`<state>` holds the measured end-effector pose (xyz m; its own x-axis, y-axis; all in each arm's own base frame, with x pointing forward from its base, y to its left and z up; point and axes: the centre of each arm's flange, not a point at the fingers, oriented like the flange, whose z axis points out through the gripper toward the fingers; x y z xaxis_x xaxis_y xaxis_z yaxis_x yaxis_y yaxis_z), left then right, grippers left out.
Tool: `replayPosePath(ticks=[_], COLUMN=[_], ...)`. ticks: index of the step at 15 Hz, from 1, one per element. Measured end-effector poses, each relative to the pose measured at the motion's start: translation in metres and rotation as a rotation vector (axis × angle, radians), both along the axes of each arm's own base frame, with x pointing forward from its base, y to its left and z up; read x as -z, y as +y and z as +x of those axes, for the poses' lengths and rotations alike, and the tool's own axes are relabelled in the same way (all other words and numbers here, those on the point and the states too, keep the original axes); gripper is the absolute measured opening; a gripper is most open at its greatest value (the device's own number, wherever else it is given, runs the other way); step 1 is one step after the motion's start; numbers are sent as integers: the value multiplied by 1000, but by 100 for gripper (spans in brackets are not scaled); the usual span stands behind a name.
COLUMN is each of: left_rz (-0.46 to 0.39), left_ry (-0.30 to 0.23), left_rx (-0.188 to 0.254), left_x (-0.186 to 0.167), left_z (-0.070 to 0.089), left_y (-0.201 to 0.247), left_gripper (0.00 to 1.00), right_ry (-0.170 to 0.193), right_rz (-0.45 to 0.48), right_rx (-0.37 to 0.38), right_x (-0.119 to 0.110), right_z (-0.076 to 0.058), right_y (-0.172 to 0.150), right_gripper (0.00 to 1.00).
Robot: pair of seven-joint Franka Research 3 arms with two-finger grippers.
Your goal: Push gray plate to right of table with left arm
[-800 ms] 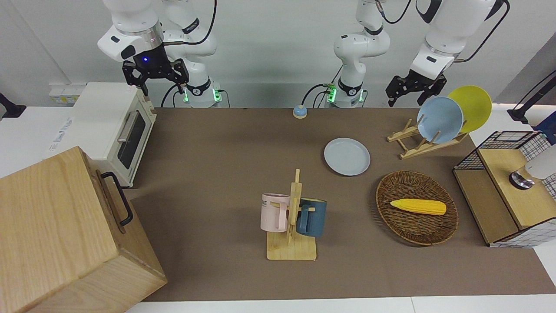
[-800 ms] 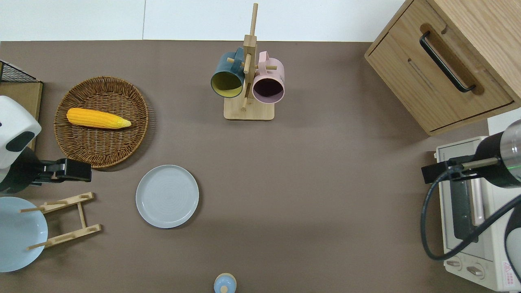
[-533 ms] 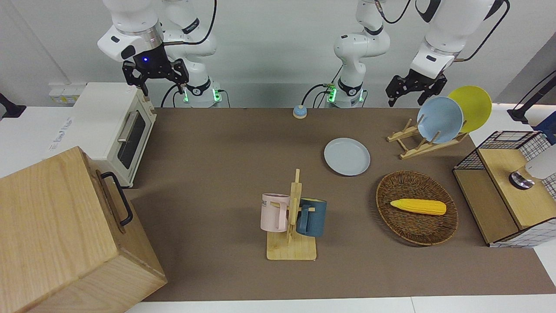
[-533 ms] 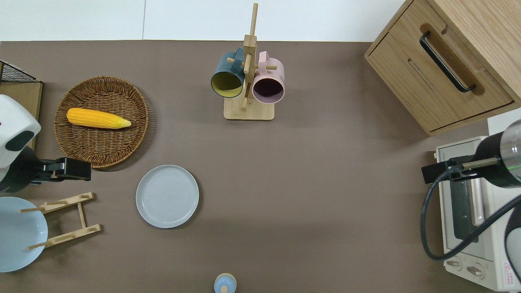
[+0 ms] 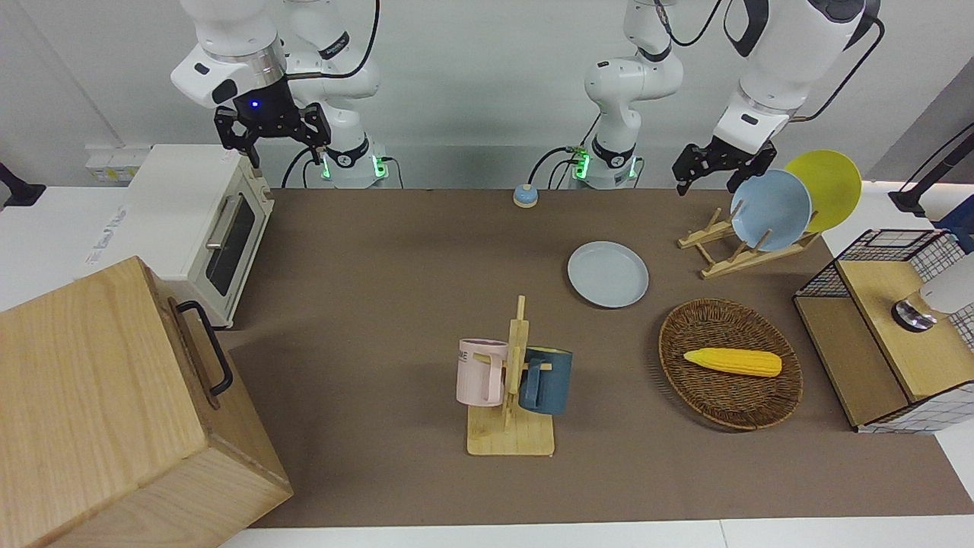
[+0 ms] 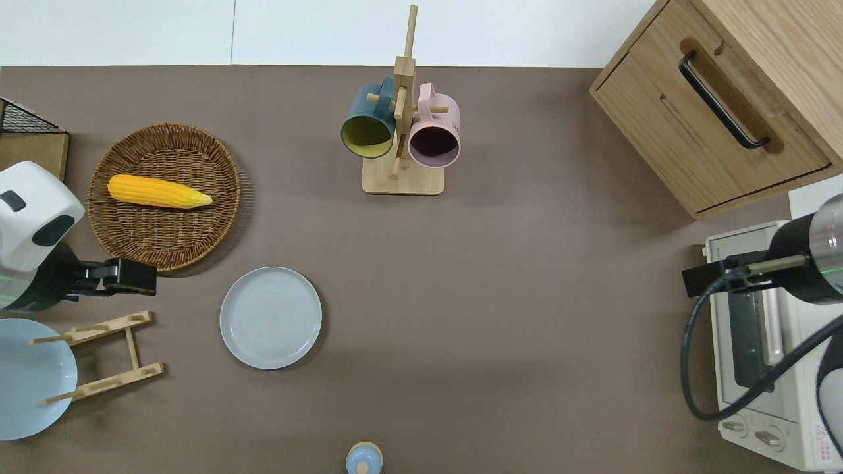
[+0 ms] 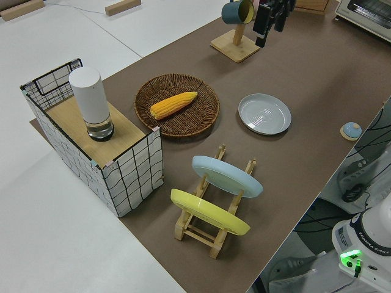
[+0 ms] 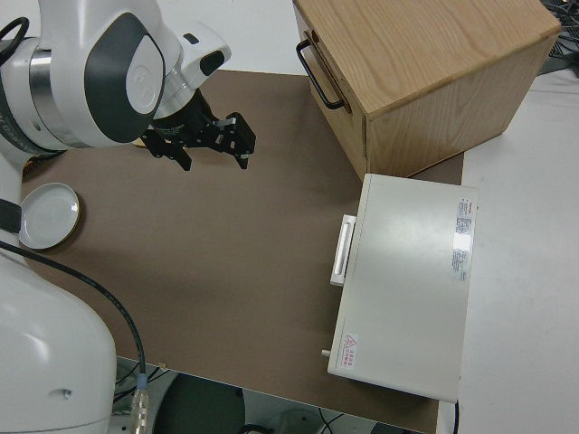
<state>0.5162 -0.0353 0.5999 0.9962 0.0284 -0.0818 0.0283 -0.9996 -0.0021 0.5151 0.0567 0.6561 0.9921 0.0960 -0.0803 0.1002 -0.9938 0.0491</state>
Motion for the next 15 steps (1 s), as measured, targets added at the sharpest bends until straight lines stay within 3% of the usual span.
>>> replayPosePath(ticks=[5,15], left_rz=[1,-4], left_ry=[2,11], left_rx=[-17,-50], left_x=[9,66], left_z=[1,4], left_y=[3,9], left_gripper=[100,99], right_ry=[0,0], right_rz=[0,0], right_rx=[0,0], right_x=[0,0], right_z=[0,0], right_y=[0,0], right_gripper=[100,100])
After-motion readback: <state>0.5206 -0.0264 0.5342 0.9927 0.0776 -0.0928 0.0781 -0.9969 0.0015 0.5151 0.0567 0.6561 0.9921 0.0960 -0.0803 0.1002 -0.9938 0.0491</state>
